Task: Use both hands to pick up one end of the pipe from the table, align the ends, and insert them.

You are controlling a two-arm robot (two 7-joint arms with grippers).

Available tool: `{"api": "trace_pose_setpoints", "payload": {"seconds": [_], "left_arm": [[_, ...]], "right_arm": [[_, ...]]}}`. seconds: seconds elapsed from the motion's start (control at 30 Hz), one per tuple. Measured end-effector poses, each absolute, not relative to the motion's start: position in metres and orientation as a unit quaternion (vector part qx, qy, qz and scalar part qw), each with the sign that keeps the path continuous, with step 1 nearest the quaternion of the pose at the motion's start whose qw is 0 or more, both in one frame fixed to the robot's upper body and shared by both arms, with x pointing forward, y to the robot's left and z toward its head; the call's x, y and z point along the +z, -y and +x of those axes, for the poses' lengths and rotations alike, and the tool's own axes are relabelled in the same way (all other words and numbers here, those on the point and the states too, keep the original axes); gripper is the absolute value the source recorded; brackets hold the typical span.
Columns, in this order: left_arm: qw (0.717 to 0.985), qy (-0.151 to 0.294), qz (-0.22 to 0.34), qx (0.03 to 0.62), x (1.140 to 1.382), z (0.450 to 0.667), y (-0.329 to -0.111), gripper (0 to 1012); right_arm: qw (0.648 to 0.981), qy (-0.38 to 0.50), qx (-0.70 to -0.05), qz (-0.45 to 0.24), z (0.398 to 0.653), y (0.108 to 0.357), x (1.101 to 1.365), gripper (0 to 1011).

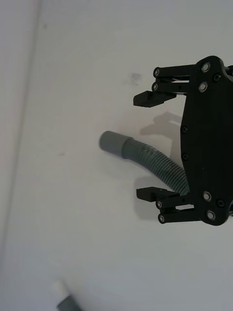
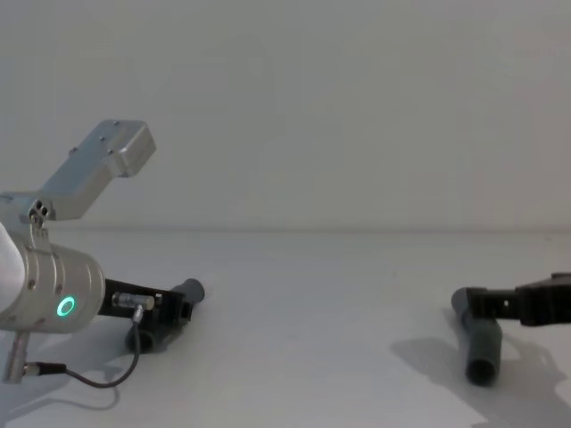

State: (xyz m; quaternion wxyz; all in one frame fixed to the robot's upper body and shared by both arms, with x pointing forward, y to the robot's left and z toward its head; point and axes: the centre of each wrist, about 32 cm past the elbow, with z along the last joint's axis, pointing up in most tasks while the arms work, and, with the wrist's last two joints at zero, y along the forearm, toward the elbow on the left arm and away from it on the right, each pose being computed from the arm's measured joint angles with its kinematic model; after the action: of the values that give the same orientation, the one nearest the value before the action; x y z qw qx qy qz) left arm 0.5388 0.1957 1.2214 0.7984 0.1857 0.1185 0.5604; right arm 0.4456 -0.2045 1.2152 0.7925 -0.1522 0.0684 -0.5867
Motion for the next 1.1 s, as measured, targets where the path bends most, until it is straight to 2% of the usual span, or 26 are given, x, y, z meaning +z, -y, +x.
{"api": "trace_pose_setpoints", "payload": {"seconds": [0.4,0.83,1.1], "left_arm": [[0.798,-0.119,0.186,0.560,1.221,0.539,-0.196,327],[0.798,-0.119,0.186,0.560,1.221,0.539,-0.196,327],[0.798,-0.119,0.186,0.560,1.221,0.539,-0.196,327]], "right_arm": [[0.772,-0.094,-0.598,-0.193,0.451,0.188,1.224,1002],[0.774,-0.102,-0.596,-0.190,0.456,0.174,1.239,1002],[0.764,-0.106,-0.604,-0.200,0.459,0.166,1.241,1002]]}}
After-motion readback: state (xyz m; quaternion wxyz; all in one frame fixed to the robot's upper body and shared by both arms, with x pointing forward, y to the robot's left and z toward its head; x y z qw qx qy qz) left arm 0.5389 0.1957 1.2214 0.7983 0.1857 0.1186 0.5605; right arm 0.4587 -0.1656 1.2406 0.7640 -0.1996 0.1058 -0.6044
